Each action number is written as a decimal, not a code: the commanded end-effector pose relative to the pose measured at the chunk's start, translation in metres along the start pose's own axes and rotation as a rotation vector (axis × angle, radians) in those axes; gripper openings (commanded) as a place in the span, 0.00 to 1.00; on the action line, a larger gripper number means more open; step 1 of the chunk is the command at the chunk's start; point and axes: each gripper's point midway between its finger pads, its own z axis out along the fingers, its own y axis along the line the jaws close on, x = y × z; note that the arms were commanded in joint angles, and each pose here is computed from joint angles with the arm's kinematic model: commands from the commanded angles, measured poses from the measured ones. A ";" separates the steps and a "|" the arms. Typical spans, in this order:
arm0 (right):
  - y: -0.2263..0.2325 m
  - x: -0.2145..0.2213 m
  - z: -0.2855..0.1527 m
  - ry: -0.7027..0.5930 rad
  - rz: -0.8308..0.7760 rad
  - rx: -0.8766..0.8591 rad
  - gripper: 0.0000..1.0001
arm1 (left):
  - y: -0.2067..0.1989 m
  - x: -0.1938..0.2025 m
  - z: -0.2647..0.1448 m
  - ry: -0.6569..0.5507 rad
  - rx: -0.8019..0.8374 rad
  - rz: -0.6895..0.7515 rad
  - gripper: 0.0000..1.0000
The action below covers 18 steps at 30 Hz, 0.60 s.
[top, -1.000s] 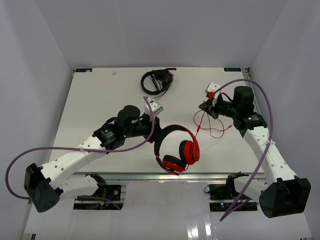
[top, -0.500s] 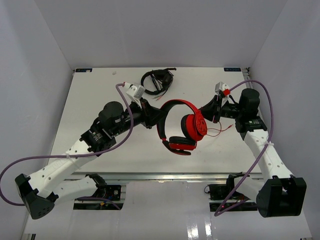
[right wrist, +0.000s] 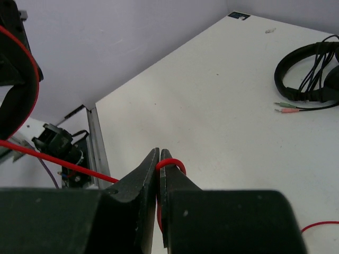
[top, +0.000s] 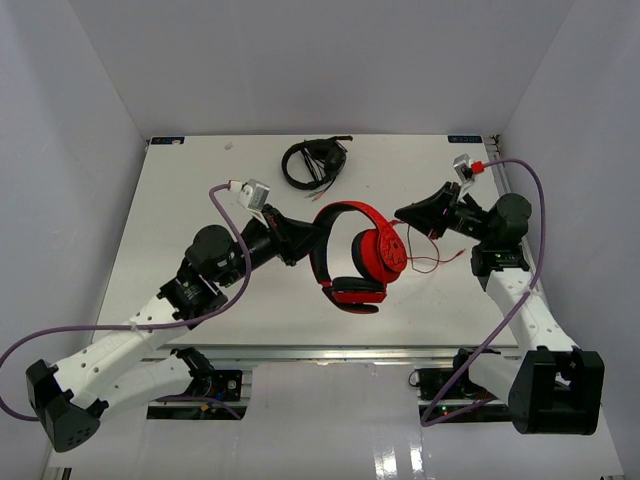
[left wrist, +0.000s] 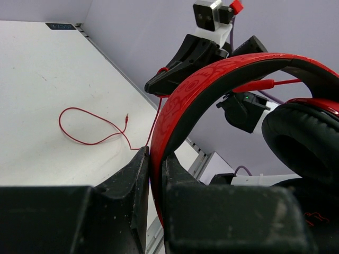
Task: Wrap the headphones
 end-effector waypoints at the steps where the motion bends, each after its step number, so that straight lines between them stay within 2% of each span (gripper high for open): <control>1: -0.015 -0.015 -0.012 -0.158 0.178 0.043 0.08 | -0.077 -0.078 -0.029 -0.263 0.278 -0.042 0.00; 11: -0.018 -0.025 -0.030 -0.310 0.299 0.020 0.08 | -0.075 -0.077 -0.047 -0.328 0.307 -0.102 0.00; 18: -0.013 -0.038 -0.033 -0.358 0.319 -0.022 0.08 | -0.054 -0.048 -0.040 -0.287 0.275 -0.133 0.00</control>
